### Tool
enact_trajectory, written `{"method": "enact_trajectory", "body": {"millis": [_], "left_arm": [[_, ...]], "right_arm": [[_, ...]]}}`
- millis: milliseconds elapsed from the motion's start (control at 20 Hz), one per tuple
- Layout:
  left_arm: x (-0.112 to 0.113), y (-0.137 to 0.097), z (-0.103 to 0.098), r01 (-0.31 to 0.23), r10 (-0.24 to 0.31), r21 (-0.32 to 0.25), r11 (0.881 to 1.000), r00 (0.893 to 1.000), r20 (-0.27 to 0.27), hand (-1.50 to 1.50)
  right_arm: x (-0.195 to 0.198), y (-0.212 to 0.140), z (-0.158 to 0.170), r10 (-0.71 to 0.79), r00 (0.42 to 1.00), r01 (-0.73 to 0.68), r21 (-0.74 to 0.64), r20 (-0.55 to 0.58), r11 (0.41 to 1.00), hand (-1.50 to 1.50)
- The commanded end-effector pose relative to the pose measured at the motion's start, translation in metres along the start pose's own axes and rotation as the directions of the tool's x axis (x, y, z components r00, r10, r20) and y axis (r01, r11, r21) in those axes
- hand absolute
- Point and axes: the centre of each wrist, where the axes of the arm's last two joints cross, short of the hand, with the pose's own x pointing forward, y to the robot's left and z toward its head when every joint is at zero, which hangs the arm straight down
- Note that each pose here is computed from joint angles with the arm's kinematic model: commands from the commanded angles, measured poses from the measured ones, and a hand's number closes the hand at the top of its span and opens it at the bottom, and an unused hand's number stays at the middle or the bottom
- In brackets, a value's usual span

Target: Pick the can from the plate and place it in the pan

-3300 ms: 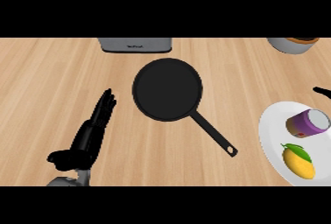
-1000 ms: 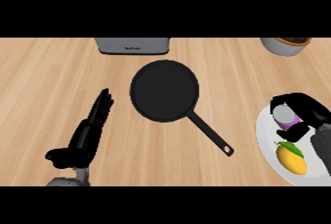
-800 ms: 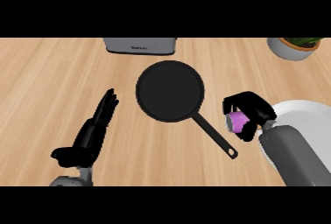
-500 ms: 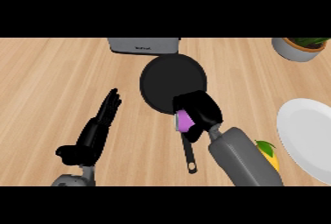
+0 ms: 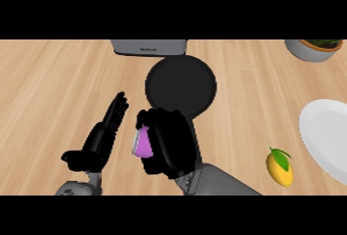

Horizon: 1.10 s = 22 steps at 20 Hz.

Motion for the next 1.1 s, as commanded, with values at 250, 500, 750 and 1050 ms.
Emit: {"method": "enact_trajectory", "body": {"millis": [250, 500, 750, 1050], "left_arm": [[0.001, -0.005, 0.002, -0.006, 0.006, 0.014, 1.000, 1.000, 0.019, 0.00], [0.021, 0.012, -0.010, 0.011, -0.012, 0.027, 1.000, 1.000, 0.019, 0.00], [-0.001, -0.001, 0.012, 0.016, -0.017, 0.049, 0.999, 1.000, 0.018, 0.00], [0.006, 0.005, 0.011, 0.017, -0.017, 0.017, 1.000, 0.999, 0.028, 0.00]], "right_arm": [[0.035, 0.005, -0.007, -0.181, 0.967, 0.149, -0.176, -0.179, 0.973, 1.50], [0.003, 0.011, -0.048, -0.123, 0.974, 0.071, -0.259, -0.191, 0.963, 1.50], [-0.022, 0.027, -0.063, -0.008, 0.980, -0.065, -0.352, -0.200, 0.934, 1.50], [-0.066, 0.022, -0.094, -0.108, 0.971, -0.014, -0.506, -0.211, 0.862, 1.50]]}}
